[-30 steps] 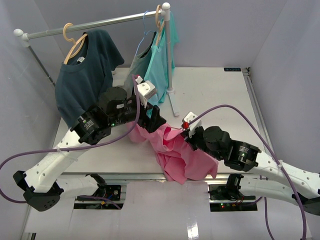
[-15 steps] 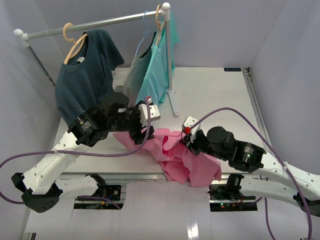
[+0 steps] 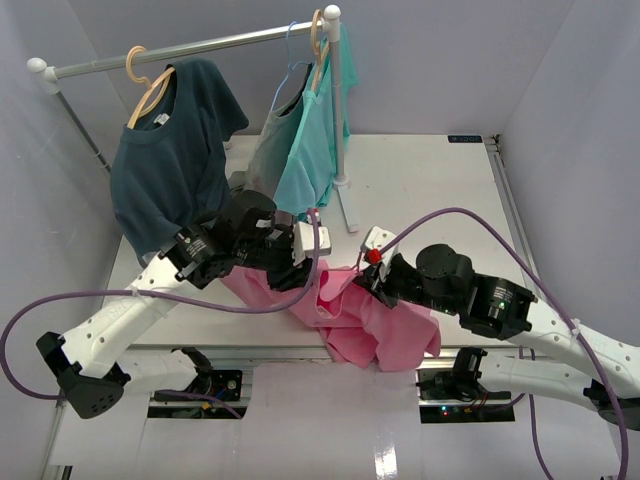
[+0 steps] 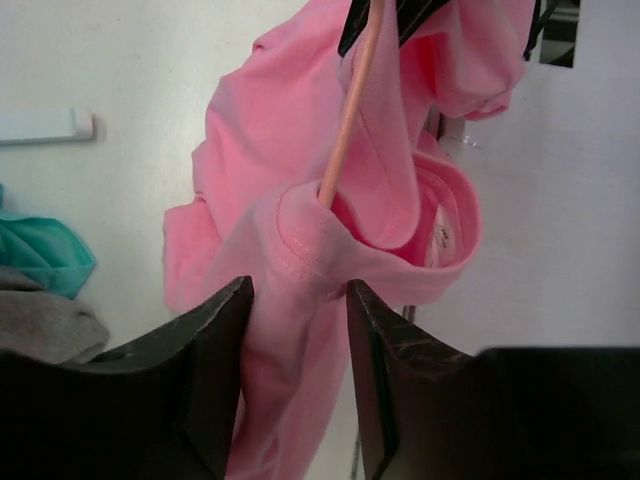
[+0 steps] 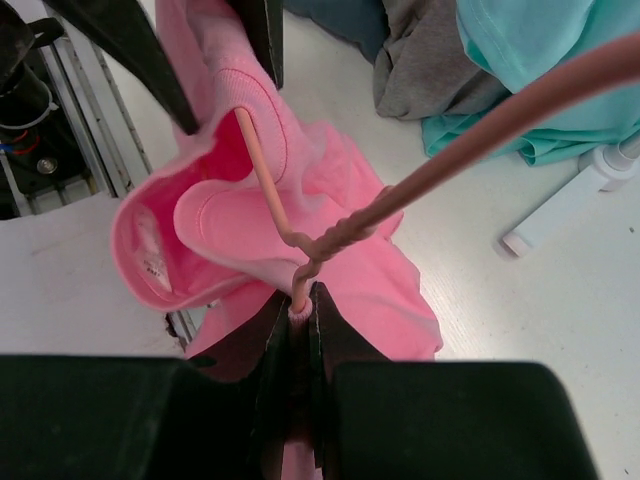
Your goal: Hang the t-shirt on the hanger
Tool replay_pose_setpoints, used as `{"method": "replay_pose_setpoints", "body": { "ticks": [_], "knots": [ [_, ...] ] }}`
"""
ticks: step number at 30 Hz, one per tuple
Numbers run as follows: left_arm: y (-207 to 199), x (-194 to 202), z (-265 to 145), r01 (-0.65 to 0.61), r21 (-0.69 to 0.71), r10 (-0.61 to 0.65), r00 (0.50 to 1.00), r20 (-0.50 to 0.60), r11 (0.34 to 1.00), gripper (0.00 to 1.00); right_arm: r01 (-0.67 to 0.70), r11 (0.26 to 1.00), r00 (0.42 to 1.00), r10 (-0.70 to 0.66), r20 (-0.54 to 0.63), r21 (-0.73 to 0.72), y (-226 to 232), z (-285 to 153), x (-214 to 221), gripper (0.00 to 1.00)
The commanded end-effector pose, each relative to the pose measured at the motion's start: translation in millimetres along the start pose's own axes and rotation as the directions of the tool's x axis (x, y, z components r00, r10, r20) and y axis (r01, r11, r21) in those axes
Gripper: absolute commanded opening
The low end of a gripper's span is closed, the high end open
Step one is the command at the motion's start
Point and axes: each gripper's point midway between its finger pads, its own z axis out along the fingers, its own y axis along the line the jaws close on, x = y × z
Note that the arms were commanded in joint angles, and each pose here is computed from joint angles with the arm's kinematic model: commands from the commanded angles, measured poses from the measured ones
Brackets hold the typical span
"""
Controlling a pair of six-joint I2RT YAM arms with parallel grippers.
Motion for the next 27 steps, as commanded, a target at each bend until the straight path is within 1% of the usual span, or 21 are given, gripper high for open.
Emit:
{"method": "replay_pose_setpoints", "body": {
  "ticks": [1,2,3,4,8,9,10,11,12,13,14,15,16,18,19,22,23,26,27],
  "knots": [
    [-7,-6,5,-0.03,0.047,0.028,0.999,0.032,0.998,0.23,0.016,1.0,0.988,-0.011,0.156,-0.026,1,-13,-52,0.08],
    [-9,-8,4,-0.035,0.052,0.032,0.999,0.042,0.998,0.16,0.019,0.999,0.987,-0.015,0.159,-0.026,1,-14,-53,0.08],
    [-11,-12,2,-0.044,0.059,0.041,0.997,0.062,0.997,0.02,0.02,1.0,0.987,-0.016,0.159,-0.023,0,-14,-53,0.08],
    [-13,-16,0,-0.049,0.061,0.044,0.996,0.081,0.997,0.0,0.02,1.0,0.987,-0.017,0.159,-0.023,0,-14,-52,0.08],
    [-14,-19,-7,-0.033,0.03,0.029,0.993,0.117,0.999,0.0,0.01,1.0,0.988,-0.008,0.156,-0.015,-1,-12,-50,0.08],
    [-8,-13,-7,-0.011,-0.01,0.012,0.995,0.101,1.0,0.0,-0.002,1.0,0.988,0.002,0.153,-0.002,-3,-12,-48,0.13],
    [-5,-10,-6,0.02,-0.035,-0.016,0.995,0.093,0.999,0.0,-0.024,0.999,0.989,0.02,0.148,0.028,-8,-13,-44,0.28],
    [2,-3,-6,0.04,-0.076,-0.035,0.997,0.07,0.996,0.0,-0.043,0.997,0.989,0.034,0.147,0.061,-13,-15,-41,0.41],
    [7,3,-5,0.068,-0.11,-0.063,0.997,0.051,0.992,0.0,-0.061,0.994,0.988,0.047,0.147,0.094,-18,-17,-38,0.5],
    [10,11,-3,0.099,-0.134,-0.096,0.995,0.029,0.986,0.0,-0.079,0.988,0.987,0.059,0.151,0.132,-25,-19,-37,0.64],
    [12,20,0,0.119,-0.151,-0.12,0.993,0.002,0.981,0.0,-0.101,0.98,0.985,0.073,0.158,0.174,-33,-23,-36,0.86],
    [11,26,2,0.138,-0.155,-0.141,0.99,-0.011,0.978,0.0,-0.128,0.971,0.981,0.095,0.168,0.2,-37,-27,-36,0.93],
    [13,33,3,0.146,-0.172,-0.152,0.988,-0.022,0.974,0.0,-0.139,0.962,0.979,0.097,0.181,0.236,-44,-33,-37,0.94],
    [17,40,2,0.163,-0.216,-0.171,0.985,-0.021,0.963,0.0,-0.195,0.939,0.969,0.141,0.201,0.284,-53,-40,-35,0.9],
    [19,42,0,0.163,-0.238,-0.171,0.985,-0.011,0.957,0.0,-0.211,0.928,0.967,0.152,0.202,0.307,-57,-43,-32,0.86],
    [20,35,-10,0.162,-0.267,-0.159,0.987,0.033,0.95,0.0,-0.232,0.909,0.967,0.176,0.185,0.346,-61,-43,-16,0.64],
    [19,30,-15,0.164,-0.269,-0.156,0.986,0.051,0.949,0.0,-0.228,0.909,0.969,0.177,0.173,0.348,-60,-40,-11,0.58],
    [17,20,-24,0.169,-0.269,-0.151,0.985,0.085,0.948,0.0,-0.218,0.92,0.971,0.173,0.162,0.324,-55,-33,-9,0.49],
    [16,19,-24,0.169,-0.266,-0.15,0.985,0.088,0.949,0.0,-0.21,0.928,0.971,0.163,0.172,0.306,-53,-32,-14,0.48]
  ]
}}
